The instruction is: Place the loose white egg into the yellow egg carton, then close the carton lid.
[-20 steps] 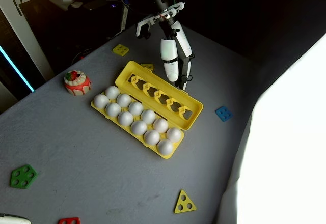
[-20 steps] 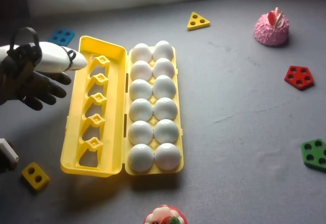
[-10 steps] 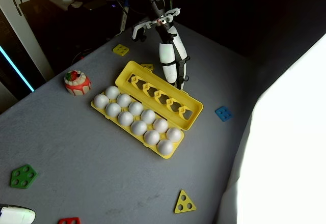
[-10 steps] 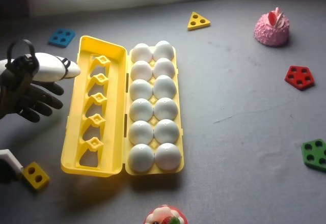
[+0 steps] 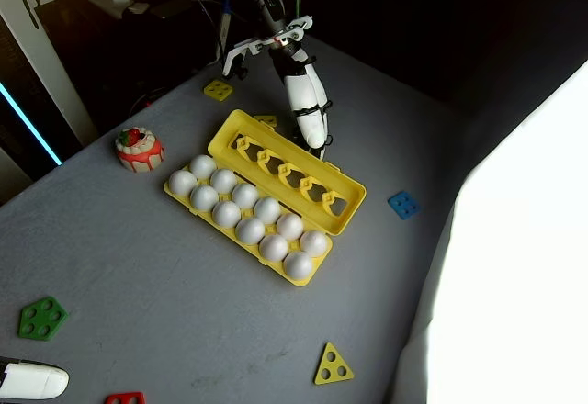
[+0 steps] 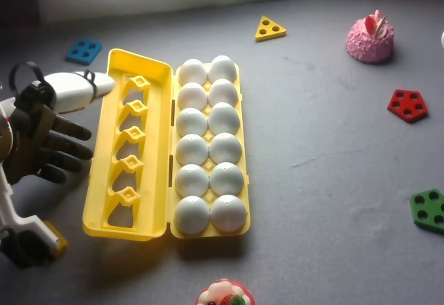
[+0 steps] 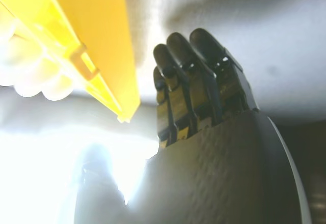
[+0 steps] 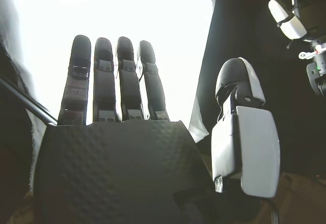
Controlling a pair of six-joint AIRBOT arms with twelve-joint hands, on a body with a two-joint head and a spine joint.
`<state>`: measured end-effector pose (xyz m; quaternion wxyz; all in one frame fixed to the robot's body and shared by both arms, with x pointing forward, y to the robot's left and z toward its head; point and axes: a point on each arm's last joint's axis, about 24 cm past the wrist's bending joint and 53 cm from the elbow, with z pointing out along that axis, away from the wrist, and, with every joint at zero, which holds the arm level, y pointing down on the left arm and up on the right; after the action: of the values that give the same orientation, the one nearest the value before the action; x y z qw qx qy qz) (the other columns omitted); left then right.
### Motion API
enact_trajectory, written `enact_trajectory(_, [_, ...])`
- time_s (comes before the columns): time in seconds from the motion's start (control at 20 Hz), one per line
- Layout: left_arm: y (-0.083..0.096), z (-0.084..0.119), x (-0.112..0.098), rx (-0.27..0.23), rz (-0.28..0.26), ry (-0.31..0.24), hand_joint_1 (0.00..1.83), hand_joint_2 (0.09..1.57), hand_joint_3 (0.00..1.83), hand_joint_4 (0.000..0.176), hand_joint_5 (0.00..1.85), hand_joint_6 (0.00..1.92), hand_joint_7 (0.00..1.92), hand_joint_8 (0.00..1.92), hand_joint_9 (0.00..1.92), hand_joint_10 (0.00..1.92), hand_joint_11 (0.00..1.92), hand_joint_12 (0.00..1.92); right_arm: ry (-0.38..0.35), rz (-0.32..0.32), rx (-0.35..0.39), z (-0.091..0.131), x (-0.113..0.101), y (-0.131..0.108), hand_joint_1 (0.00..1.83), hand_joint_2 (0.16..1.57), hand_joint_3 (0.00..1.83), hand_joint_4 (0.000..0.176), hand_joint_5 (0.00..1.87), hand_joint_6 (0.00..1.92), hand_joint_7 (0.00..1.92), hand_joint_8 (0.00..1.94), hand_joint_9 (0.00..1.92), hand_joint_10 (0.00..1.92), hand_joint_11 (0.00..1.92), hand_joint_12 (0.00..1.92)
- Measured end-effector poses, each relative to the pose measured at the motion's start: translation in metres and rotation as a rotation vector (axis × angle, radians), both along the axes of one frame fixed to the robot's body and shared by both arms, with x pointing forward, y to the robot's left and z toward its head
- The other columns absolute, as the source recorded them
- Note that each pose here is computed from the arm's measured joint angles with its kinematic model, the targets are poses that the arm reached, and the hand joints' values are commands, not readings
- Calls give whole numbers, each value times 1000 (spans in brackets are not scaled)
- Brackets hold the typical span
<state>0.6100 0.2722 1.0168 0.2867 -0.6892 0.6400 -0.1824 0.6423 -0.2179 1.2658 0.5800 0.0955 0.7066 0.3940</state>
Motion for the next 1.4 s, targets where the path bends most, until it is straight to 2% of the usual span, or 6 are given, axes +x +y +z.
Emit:
enact_trajectory(0.55, [-17, 21, 13, -38, 10, -47, 84, 1261, 0, 0, 370, 18, 411, 475, 296, 883, 76, 1507, -3, 5, 5, 1, -1, 3, 246, 1162, 2, 0, 248, 1, 253, 0, 204, 31, 0, 602])
enact_trajectory(0.65, [-23, 31, 18, -50, 6, -65, 102, 1296, 2, 0, 485, 51, 499, 456, 354, 866, 111, 1482, -5, 8, 7, 2, -2, 4, 242, 1154, 0, 0, 289, 13, 301, 7, 229, 35, 0, 776])
enact_trajectory(0.9, [-33, 47, 25, -60, 2, -89, 93, 1283, 0, 4, 497, 50, 492, 479, 330, 901, 109, 1466, -9, 15, 11, 3, -4, 7, 264, 1145, 0, 0, 343, 32, 348, 15, 253, 40, 0, 830])
enact_trajectory(1.05, [-47, 70, 32, -72, -28, -126, 163, 1265, 0, 0, 564, 37, 537, 457, 404, 836, 172, 1418, -10, 18, 10, 3, -5, 9, 322, 1134, 0, 0, 323, 21, 313, 3, 241, 32, 0, 900])
enact_trajectory(1.15, [-57, 82, 33, -72, -52, -142, 277, 1241, 0, 1, 561, 24, 557, 435, 459, 814, 248, 1394, -11, 19, 11, 3, -5, 9, 283, 1148, 1, 0, 317, 15, 319, 2, 236, 30, 0, 803])
enact_trajectory(1.4, [-81, 94, 20, -81, -109, -140, 225, 1257, 0, 0, 587, 9, 654, 253, 532, 639, 300, 1293, -14, 22, 12, 4, -6, 11, 275, 1142, 0, 0, 328, 18, 337, 6, 268, 43, 0, 848])
